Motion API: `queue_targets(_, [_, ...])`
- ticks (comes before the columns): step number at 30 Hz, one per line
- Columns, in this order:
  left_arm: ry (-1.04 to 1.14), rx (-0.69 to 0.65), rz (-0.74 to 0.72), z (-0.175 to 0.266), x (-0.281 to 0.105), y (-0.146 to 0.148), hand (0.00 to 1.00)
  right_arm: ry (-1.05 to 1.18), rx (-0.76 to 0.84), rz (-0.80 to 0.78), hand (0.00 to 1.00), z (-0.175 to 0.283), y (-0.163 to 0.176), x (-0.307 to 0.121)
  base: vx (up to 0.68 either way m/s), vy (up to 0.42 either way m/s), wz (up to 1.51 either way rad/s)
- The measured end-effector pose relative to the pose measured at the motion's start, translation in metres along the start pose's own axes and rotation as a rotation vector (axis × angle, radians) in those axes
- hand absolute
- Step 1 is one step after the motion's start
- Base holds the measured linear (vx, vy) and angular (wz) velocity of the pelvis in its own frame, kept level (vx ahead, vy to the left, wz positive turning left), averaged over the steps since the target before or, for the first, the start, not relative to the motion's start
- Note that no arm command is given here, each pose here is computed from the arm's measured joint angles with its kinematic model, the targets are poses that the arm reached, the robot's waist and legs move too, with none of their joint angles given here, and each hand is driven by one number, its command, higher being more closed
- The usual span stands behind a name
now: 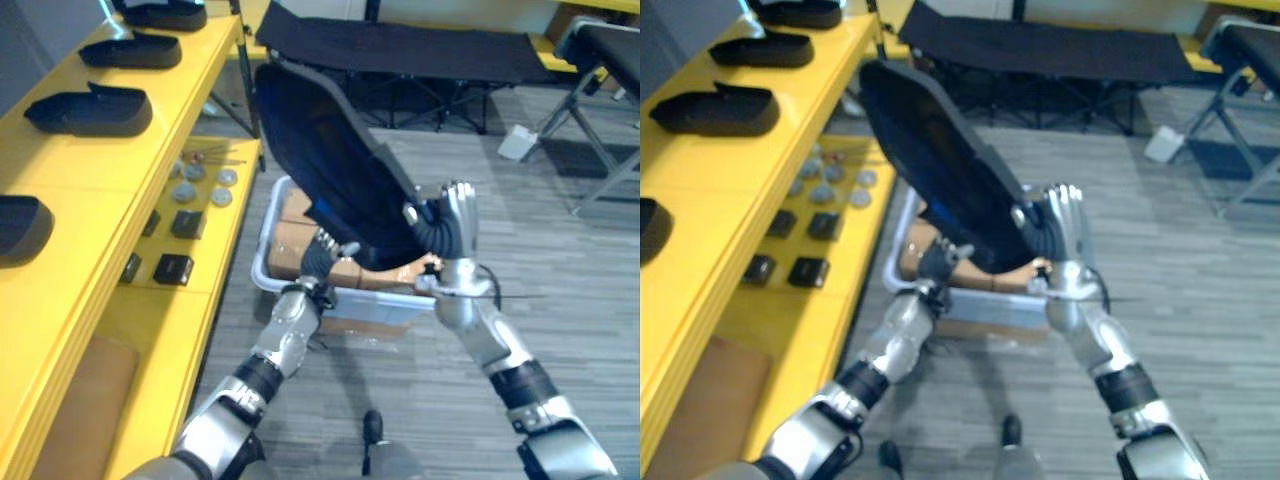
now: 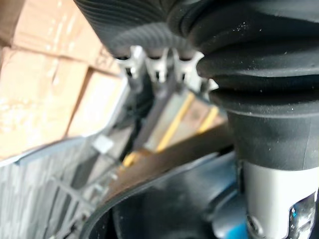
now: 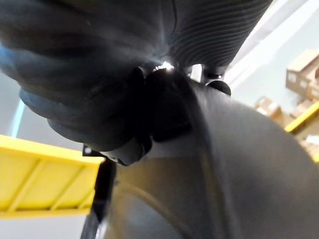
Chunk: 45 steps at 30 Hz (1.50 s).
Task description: Walk over and take plastic housings, then place them on the shelf
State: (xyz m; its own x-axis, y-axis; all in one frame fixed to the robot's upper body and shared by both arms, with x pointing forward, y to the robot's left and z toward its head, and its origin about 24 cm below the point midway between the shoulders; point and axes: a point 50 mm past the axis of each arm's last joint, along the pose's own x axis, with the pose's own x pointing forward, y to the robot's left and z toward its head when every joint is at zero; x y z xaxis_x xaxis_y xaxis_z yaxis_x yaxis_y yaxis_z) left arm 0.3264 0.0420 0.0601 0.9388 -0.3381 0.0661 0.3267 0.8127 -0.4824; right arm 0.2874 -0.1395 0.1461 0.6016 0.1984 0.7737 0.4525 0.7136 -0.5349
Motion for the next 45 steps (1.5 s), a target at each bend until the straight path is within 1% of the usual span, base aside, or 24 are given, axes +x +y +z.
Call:
queue_targets(3, [0.004, -0.046, 0.004, -0.003, -0.001, 0.002, 0.00, 0.059, 0.045, 0.026, 1.00, -0.001, 0.006, -0.012, 0.00, 0.000, 0.00])
queue_targets(4, [0.000, -0.071, 0.005, -0.002, -0.001, 0.002, 1.00, 0.084, 0.064, 0.025, 1.00, -0.001, 0.008, -0.017, 0.00, 0.000, 0.00])
queue_targets(9, [0.003, -0.229, 0.037, -0.013, -0.009, 0.004, 1.00, 0.221, 0.155, 0.027, 1.00, 0.002, 0.020, -0.045, 0.00, 0.004, 0.05])
queue_targets(15, [-0.023, -0.340, 0.023, -0.012, -0.015, 0.002, 1.00, 0.297, 0.215, 0.001, 1.00, 0.008, 0.029, -0.059, 0.00, 0.003, 0.02])
queue_targets(19, [-0.014, -0.348, 0.035, -0.016, -0.018, 0.004, 1.00, 0.303, 0.232, 0.002, 1.00, 0.013, 0.034, -0.064, 0.00, 0.002, 0.01])
queue_targets(31, [0.003, -0.342, 0.034, -0.020, -0.020, 0.003, 1.00, 0.338, 0.241, -0.006, 1.00, 0.014, 0.034, -0.073, 0.00, 0.010, 0.06])
queue_targets(32, [0.007, -0.341, 0.039, -0.021, -0.021, 0.003, 1.00, 0.348, 0.247, -0.006, 0.00, 0.014, 0.034, -0.075, 0.00, 0.000, 0.00])
queue_targets(35, [-0.007, -0.327, 0.074, -0.020, -0.026, 0.003, 1.00, 0.368, 0.281, 0.001, 0.00, 0.016, 0.036, -0.079, 0.00, 0.003, 0.01])
queue_targets(37, [-0.035, -0.229, 0.118, -0.016, -0.034, 0.006, 1.00, 0.431, 0.388, 0.053, 0.00, 0.016, 0.038, -0.089, -0.01, 0.010, 0.13])
queue_targets(38, [-0.044, -0.199, 0.131, -0.015, -0.036, 0.008, 1.00, 0.449, 0.417, 0.075, 0.00, 0.016, 0.039, -0.092, -0.01, 0.010, 0.21])
queue_targets(40, [-0.094, -0.064, 0.164, -0.002, -0.044, 0.020, 1.00, 0.461, 0.494, 0.178, 0.00, 0.021, 0.044, -0.102, -0.02, 0.007, 0.13])
queue_targets(43, [-0.174, 0.004, 0.189, 0.018, -0.052, 0.031, 1.00, 0.468, 0.581, 0.248, 0.00, 0.031, 0.052, -0.108, -0.02, 0.007, 0.04])
queue_targets(44, [-0.191, 0.016, 0.192, 0.021, -0.055, 0.032, 1.00, 0.463, 0.597, 0.250, 0.00, 0.033, 0.052, -0.106, -0.02, 0.012, 0.08])
queue_targets(45, [-0.231, 0.025, 0.201, 0.028, -0.060, 0.032, 1.00, 0.449, 0.659, 0.239, 0.00, 0.040, 0.052, -0.101, -0.01, 0.010, 0.06])
